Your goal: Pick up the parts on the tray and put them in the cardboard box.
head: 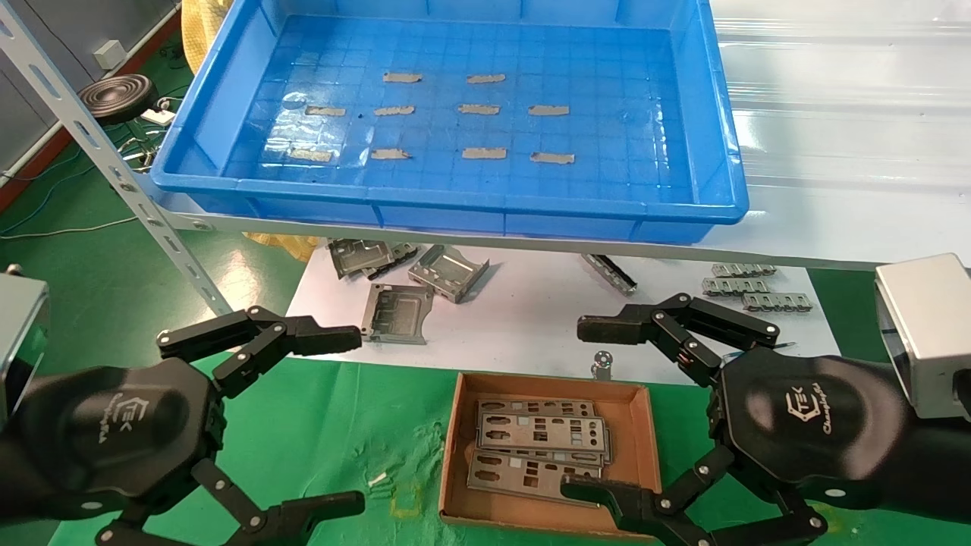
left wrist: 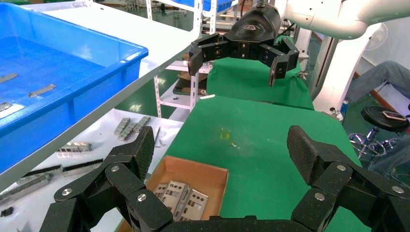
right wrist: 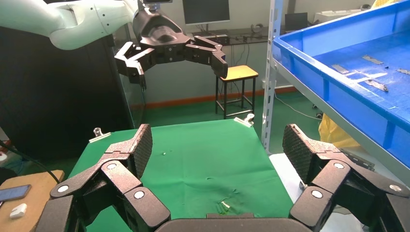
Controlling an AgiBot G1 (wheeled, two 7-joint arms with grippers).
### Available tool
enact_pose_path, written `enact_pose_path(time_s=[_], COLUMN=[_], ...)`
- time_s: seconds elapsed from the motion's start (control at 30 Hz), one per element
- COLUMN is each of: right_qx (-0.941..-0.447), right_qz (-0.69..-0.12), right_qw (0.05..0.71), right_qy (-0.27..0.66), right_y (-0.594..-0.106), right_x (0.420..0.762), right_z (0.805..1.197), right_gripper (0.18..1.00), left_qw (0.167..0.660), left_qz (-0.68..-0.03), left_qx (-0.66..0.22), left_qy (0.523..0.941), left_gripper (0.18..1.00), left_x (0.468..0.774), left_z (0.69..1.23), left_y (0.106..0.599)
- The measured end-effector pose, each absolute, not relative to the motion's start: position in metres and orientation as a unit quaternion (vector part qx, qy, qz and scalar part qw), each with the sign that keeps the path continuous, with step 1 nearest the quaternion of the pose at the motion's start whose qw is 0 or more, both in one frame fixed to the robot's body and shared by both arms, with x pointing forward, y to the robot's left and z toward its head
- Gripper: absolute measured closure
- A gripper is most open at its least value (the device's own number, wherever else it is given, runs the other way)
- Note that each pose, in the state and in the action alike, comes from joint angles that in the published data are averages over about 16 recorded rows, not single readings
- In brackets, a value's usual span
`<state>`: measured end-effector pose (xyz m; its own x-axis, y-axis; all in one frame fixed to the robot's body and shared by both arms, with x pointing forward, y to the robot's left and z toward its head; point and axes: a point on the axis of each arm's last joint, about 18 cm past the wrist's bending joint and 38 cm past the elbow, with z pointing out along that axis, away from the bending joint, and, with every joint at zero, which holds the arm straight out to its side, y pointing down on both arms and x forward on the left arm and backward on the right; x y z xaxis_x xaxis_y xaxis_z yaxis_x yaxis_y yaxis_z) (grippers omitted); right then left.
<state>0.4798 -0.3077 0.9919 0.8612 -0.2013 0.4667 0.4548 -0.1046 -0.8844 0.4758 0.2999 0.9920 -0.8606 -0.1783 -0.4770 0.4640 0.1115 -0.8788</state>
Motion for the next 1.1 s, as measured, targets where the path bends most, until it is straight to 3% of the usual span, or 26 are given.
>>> enact_pose_path(time_s=[1.1], right_qx=[-0.701], right_qz=[-0.247], right_qw=[0.663], right_qy=[-0.090], right_y=[-0.3077], right_x=[0.4798], right_z=[0.9919], right_gripper=[0.178], left_qw=[0.244], left_qz=[-0.659], left_qx=[0.101], left_qy=[0.705], left_gripper=[0.184], left_x=[0.4758], left_z=[0.9920], left_y=[0.2999])
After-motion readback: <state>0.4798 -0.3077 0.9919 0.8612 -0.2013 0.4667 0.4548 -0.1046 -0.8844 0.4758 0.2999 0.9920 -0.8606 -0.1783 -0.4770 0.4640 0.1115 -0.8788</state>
